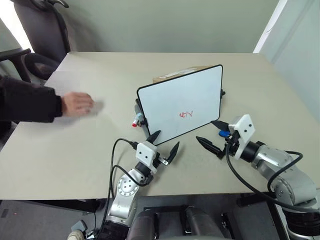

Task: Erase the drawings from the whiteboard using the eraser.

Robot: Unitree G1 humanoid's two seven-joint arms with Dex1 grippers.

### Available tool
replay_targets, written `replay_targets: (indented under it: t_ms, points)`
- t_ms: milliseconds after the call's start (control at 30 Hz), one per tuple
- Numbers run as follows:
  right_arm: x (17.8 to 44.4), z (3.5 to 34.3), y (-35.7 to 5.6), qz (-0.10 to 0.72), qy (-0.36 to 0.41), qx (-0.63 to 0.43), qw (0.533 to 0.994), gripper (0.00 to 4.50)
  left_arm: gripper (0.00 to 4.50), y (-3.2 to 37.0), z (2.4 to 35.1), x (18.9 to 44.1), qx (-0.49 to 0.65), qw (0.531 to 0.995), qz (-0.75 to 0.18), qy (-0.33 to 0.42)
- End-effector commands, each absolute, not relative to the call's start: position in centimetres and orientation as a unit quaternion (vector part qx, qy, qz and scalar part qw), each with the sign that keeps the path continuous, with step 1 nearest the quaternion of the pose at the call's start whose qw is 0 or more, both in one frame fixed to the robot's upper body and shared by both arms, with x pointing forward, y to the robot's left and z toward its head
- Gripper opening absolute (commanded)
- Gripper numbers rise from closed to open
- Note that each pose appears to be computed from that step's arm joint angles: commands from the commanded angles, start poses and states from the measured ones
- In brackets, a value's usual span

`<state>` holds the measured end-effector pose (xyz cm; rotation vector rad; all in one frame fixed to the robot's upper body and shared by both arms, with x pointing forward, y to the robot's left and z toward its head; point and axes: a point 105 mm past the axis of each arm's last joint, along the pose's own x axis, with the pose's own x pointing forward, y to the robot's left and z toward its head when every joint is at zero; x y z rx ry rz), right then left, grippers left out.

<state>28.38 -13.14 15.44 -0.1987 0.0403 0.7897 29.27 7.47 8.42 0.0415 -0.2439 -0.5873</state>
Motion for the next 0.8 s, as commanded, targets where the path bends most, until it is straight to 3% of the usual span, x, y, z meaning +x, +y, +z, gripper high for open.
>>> replay_targets:
  t_ms: [33,333,567,800]
  points:
    - [28.4,16.5,-13.6,0.382,-0.004,-0.107,0.918,4.46,4.5,7.1,9.6,29.2,0.026,0.947,-0.287,-0.143]
    - [29.8,16.9,-14.6,0.348,0.004,-0.104,0.932,4.46,4.5,7.5,10.1,29.0,0.009,0.949,-0.275,-0.156]
    - [32.2,15.5,-17.3,0.281,0.096,-0.102,0.95,4.46,4.5,7.0,10.5,28.5,0.003,0.945,-0.286,-0.16]
    - [32.8,13.9,-18.6,0.268,0.171,-0.105,0.942,4.46,4.5,6.4,10.9,27.6,0.001,0.942,-0.292,-0.167]
